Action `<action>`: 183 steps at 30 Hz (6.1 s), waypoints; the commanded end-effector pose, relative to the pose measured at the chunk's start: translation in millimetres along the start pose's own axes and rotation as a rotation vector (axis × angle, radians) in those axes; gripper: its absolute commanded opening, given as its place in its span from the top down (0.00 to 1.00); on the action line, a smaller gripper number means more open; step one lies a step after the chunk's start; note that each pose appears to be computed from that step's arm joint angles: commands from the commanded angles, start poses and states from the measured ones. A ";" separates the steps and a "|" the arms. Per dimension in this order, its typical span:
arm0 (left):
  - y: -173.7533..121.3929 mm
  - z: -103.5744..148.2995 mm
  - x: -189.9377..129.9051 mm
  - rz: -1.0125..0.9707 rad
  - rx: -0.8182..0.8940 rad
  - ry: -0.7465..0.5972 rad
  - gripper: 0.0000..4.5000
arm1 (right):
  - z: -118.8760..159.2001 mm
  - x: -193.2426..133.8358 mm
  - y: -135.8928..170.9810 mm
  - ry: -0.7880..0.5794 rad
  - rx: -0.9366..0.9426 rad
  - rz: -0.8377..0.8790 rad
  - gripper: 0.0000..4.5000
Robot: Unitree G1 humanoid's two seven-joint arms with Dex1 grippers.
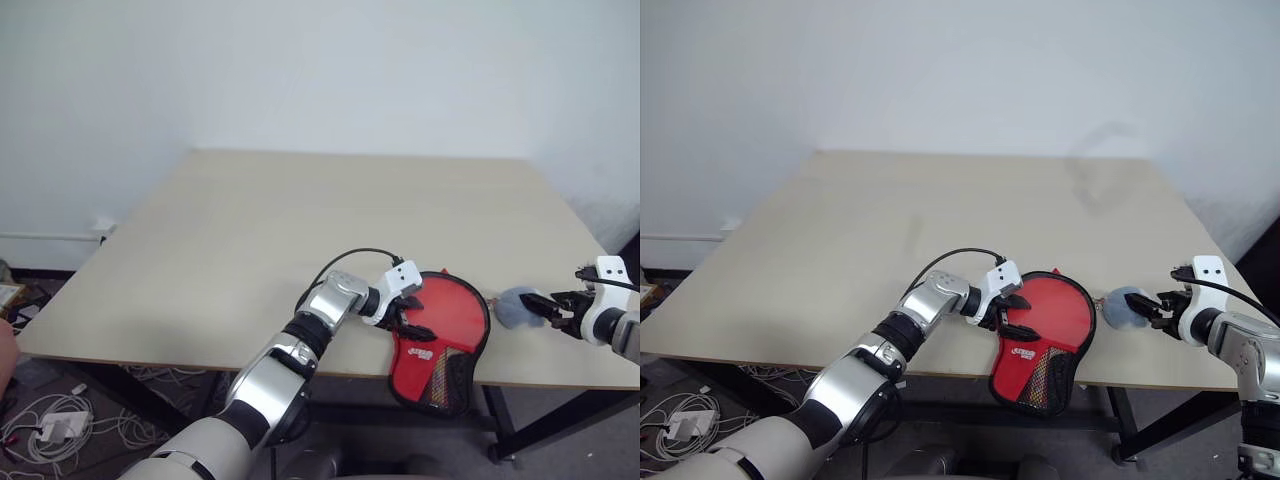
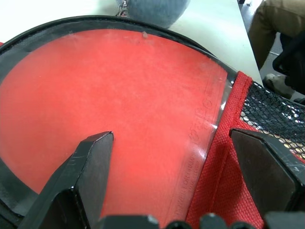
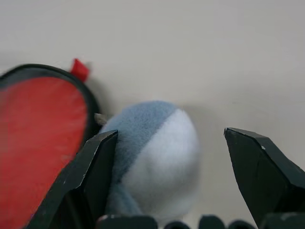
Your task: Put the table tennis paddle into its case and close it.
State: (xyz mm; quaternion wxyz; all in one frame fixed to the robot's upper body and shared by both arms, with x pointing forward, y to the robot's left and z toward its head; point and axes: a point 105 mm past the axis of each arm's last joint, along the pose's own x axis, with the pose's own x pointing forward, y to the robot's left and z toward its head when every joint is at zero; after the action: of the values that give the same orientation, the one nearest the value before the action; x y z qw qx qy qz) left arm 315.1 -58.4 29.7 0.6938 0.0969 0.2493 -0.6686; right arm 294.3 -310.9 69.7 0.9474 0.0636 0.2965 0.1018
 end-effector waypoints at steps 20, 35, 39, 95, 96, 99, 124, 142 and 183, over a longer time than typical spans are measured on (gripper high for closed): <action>-6.9 -70.1 -1.9 -0.003 -0.216 0.193 0.08 | -0.3 -32.2 14.7 0.020 -0.027 0.070 0.90; -12.1 -72.5 0.0 -0.039 -0.218 0.218 0.08 | -33.4 -48.1 65.5 0.195 -0.234 0.264 0.91; -12.0 -70.5 -0.3 -0.041 -0.212 0.218 0.08 | -34.4 -54.6 80.2 0.194 -0.257 0.327 0.91; -13.9 -74.3 4.0 -0.050 -0.222 0.223 0.08 | -113.9 -135.6 158.5 0.408 -0.451 0.668 0.13; -14.3 -74.4 4.3 -0.052 -0.222 0.224 0.08 | -110.0 -135.3 157.7 0.390 -0.442 0.663 0.05; -15.2 -74.7 4.7 -0.056 -0.226 0.225 0.08 | -89.9 -128.8 144.8 0.298 -0.393 0.604 0.01; -13.9 22.9 -100.4 -0.273 -0.183 -0.147 0.08 | 7.4 -1.0 72.7 -0.121 0.113 0.140 0.01; -23.5 -9.8 -107.3 -0.191 -0.236 -0.062 0.08 | -0.4 31.9 72.3 -0.061 0.061 0.090 0.63; -29.0 -28.5 -90.1 -0.197 -0.351 -0.046 0.08 | 92.9 74.3 80.6 -0.468 0.256 -0.199 0.99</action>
State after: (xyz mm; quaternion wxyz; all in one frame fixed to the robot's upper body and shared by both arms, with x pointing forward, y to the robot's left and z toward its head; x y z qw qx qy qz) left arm 282.8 34.8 48.2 0.6373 -0.0642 0.3674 -0.6744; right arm 389.9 -233.3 118.0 0.9782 0.1762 0.0880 -0.0656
